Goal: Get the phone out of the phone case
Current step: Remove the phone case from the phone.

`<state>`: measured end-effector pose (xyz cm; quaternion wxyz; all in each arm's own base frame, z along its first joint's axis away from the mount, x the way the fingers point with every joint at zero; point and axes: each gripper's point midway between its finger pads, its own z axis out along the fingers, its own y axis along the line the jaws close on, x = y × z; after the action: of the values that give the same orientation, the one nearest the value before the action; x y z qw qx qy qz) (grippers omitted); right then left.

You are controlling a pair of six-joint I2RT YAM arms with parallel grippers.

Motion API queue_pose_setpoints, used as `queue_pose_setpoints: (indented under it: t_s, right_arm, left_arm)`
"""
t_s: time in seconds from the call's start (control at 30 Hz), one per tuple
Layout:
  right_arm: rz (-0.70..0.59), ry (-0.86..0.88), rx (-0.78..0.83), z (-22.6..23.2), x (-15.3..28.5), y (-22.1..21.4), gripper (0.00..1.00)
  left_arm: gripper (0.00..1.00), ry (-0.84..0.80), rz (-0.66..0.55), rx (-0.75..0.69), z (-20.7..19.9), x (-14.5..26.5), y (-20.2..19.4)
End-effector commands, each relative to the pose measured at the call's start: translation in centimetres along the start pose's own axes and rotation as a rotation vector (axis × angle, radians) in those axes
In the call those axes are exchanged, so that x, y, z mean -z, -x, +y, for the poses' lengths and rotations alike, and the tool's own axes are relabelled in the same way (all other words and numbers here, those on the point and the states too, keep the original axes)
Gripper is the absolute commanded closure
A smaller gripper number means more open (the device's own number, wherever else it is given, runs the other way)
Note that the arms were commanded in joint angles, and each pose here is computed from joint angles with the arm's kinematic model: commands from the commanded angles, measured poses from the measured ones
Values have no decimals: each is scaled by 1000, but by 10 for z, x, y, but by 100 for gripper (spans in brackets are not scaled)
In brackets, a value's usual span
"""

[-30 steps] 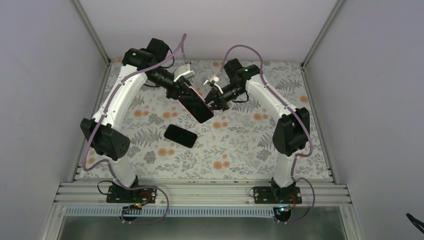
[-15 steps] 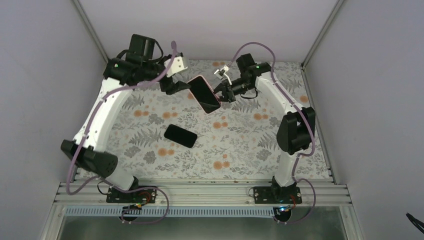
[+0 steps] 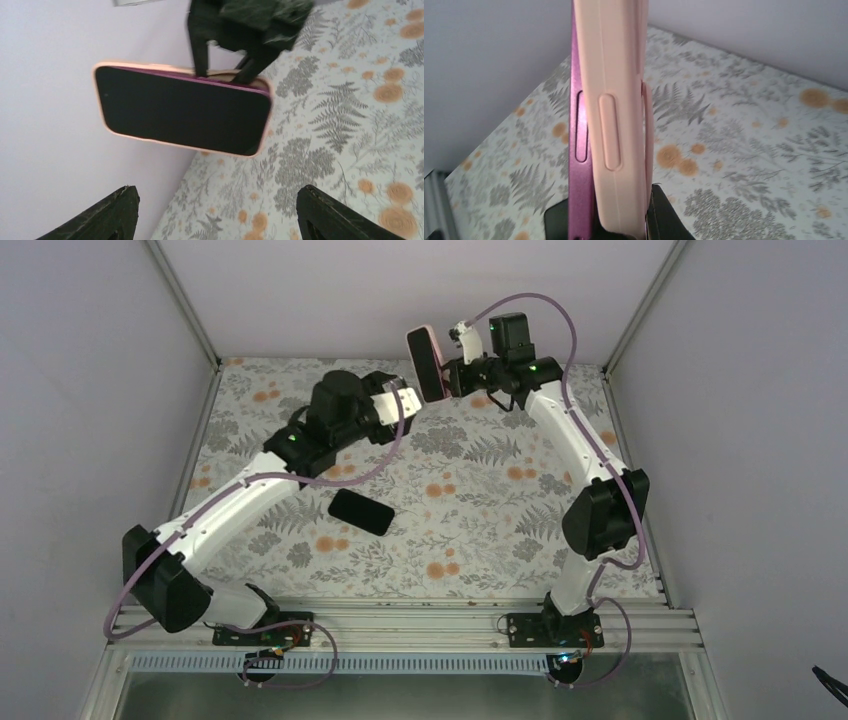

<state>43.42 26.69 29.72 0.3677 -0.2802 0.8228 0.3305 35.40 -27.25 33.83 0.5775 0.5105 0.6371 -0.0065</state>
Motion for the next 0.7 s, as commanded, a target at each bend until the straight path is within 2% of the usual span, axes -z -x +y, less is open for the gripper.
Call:
queue_pose_setpoints:
  t_s: [0.0,0.23,0.37,0.67]
  right_arm:
    - [-139,-117,-10,-17,11,45,97]
    - [-202,-154,11,-18,23,64,97]
    - [-201,-151,4,-22,24,65,97]
    - [-223,-127,-1,-17,31,71,97]
  left_arm:
    - [23,202,-127,62,17,-11,33]
    - [23,247,-166,144,11,-45,50]
    - [26,241,-169,157,13,-64,59]
    - [28,327,-132,208,23,-80,48]
